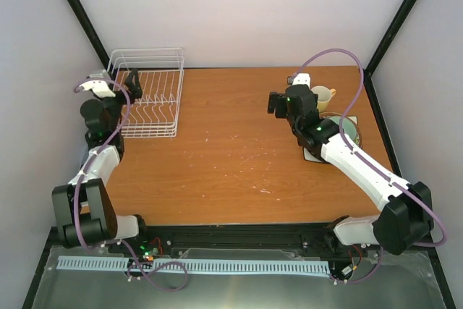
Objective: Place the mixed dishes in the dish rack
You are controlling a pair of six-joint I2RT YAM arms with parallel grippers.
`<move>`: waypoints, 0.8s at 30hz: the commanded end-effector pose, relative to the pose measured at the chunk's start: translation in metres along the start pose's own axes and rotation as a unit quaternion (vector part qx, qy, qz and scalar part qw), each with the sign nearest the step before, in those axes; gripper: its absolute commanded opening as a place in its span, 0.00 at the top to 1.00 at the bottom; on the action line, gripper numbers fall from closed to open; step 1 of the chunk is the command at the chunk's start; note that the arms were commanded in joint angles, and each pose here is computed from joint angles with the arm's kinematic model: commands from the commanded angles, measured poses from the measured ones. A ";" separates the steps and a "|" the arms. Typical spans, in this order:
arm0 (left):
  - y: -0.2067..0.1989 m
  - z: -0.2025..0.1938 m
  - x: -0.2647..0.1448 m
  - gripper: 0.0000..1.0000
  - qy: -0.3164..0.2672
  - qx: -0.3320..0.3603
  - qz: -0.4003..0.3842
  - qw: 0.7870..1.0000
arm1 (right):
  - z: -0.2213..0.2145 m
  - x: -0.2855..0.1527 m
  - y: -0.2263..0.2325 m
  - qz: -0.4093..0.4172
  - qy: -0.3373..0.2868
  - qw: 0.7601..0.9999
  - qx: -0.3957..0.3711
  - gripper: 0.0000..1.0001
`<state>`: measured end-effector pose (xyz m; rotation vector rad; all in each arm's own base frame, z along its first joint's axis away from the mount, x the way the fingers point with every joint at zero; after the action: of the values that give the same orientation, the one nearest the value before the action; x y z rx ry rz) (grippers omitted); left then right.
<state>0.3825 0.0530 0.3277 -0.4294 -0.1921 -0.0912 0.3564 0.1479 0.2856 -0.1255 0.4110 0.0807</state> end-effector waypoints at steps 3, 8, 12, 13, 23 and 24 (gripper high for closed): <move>-0.035 -0.013 0.015 0.00 0.108 -0.057 -0.133 0.984 | 0.006 -0.010 0.000 0.017 -0.010 1.000 -0.011 0.00; -0.067 0.035 0.014 0.01 0.108 -0.041 -0.162 0.980 | 0.000 -0.009 0.010 0.051 -0.002 0.998 -0.041 0.00; -0.084 0.077 0.015 0.03 0.113 -0.009 -0.140 0.984 | -0.001 -0.001 0.026 0.096 0.019 0.993 -0.072 0.00; -0.083 0.082 0.016 0.05 0.119 0.001 -0.120 0.986 | 0.002 0.002 0.032 0.111 0.027 0.990 -0.077 0.00; -0.017 0.073 0.029 0.12 0.274 0.047 0.144 0.950 | 0.034 0.030 0.175 0.272 0.163 0.940 -0.124 0.53; -0.009 0.066 0.028 0.13 0.285 0.050 0.161 0.944 | 0.034 0.035 0.186 0.289 0.177 0.934 -0.109 0.57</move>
<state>0.3903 0.0444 0.4885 -0.3368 0.0693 -0.1110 0.3983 0.2995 0.3155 -0.2505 0.5611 0.5490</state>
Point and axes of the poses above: each gripper's point midway between its finger pads, its own x axis out along the fingers, its own y axis along the line the jaws close on, z = x × y, the point moved 4 cm from there along -x, back along the fingers, and after that the axes turned 10 degrees about -x, right-handed, at the moved point
